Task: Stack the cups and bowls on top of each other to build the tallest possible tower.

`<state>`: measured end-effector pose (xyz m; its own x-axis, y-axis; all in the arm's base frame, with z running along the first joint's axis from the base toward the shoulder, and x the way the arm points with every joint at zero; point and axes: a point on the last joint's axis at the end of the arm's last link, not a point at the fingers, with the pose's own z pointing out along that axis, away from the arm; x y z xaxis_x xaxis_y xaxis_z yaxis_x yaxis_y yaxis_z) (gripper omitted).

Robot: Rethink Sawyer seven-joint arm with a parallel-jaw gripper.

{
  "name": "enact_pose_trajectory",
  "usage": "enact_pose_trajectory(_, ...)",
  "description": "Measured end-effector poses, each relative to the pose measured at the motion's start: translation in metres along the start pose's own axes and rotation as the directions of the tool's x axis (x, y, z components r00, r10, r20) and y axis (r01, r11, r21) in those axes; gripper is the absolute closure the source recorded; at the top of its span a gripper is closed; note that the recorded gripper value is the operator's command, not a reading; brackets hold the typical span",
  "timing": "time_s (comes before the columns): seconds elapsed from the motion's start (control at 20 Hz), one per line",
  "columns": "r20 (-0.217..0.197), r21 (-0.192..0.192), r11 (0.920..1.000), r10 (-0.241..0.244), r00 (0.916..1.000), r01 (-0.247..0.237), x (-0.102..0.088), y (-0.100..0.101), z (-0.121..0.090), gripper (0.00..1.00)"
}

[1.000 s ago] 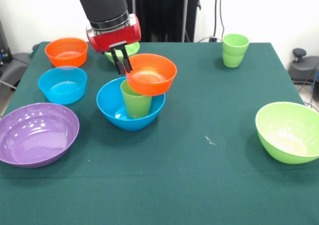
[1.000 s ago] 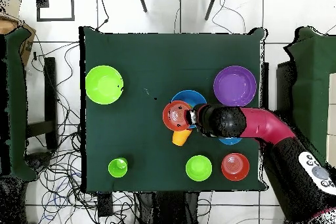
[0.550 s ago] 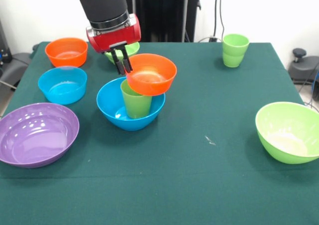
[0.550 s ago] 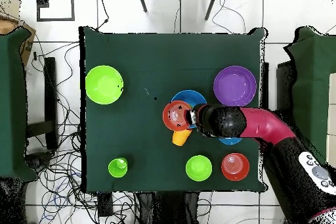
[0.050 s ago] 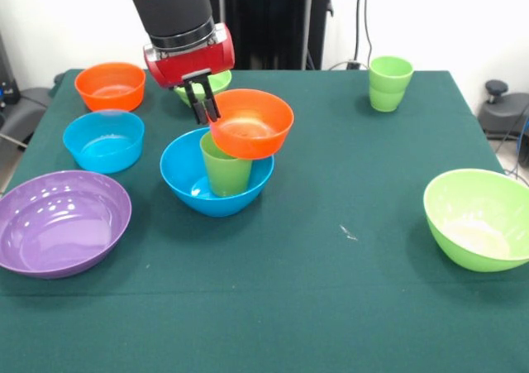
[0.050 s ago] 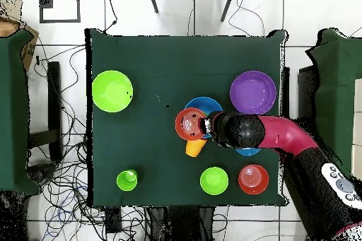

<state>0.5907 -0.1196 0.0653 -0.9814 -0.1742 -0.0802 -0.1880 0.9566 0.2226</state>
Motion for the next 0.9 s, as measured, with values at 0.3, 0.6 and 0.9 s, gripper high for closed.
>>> enact_pose_trajectory(0.3, 0.002, 0.001, 1.0, 0.009, 1.0, -0.009, 0.002, -0.005, -0.001, 1.0)
enact_pose_trajectory(0.6, 0.004, 0.001, 0.9998, 0.018, 0.9998, -0.018, 0.004, -0.01, -0.003, 1.0)
enact_pose_trajectory(0.9, 0.007, 0.003, 0.9996, 0.029, 0.9996, -0.029, 0.007, -0.016, -0.004, 1.0)
